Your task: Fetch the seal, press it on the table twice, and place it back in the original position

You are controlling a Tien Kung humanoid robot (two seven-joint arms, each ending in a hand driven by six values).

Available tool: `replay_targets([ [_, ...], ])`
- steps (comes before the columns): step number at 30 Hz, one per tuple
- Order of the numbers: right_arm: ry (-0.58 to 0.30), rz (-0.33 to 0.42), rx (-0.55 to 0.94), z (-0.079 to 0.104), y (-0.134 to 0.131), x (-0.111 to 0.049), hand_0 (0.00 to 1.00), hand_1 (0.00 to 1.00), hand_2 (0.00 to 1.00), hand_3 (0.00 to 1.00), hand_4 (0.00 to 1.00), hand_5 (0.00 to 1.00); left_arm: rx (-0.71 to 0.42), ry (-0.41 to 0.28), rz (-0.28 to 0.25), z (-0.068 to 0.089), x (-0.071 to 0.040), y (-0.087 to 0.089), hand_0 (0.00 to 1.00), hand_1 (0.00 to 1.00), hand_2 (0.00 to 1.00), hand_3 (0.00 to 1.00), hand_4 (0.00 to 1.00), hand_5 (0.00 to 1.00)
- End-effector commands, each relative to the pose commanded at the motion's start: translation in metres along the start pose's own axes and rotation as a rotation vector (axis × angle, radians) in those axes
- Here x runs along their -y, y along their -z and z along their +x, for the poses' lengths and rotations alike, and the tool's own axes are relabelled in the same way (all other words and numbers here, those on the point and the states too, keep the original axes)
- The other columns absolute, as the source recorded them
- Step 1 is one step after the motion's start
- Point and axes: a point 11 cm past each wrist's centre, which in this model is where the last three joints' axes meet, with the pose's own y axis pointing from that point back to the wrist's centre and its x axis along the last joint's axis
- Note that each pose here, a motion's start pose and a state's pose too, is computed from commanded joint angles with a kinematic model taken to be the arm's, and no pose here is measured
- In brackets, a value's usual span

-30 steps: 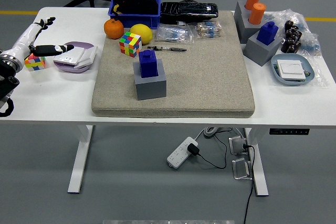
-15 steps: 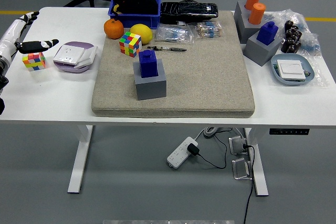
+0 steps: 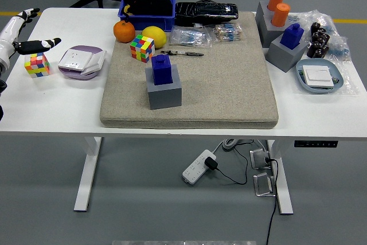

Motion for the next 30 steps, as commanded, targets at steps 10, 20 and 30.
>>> replay_targets([
  [10,0.0,-0.001,-0.008,0.0005,0.0001,-0.0001,0.834,0.731,0.698,0.717,0.748,0.516,0.007,-0.005,0.001,0.0042,0.0003,0.0003,0.906,0.931,0.939,0.941,0.852,0.287],
  [20,-0.005,-0.007,-0.012,0.0037,-0.0022,-0.0007,0.834,0.731,0.698,0.717,0.748,0.516,0.011,-0.003,-0.003,0.0042,0.0011,-0.002,0.906,0.931,0.941,0.941,0.849,0.289],
  [30,-0.004,-0.017,-0.002,0.0026,-0.0082,-0.0007,0.834,0.731,0.698,0.717,0.748,0.516,0.005,0.002,-0.004,0.0008,0.0015,-0.0036,0.906,0.931,0.942,0.941,0.847,0.289],
])
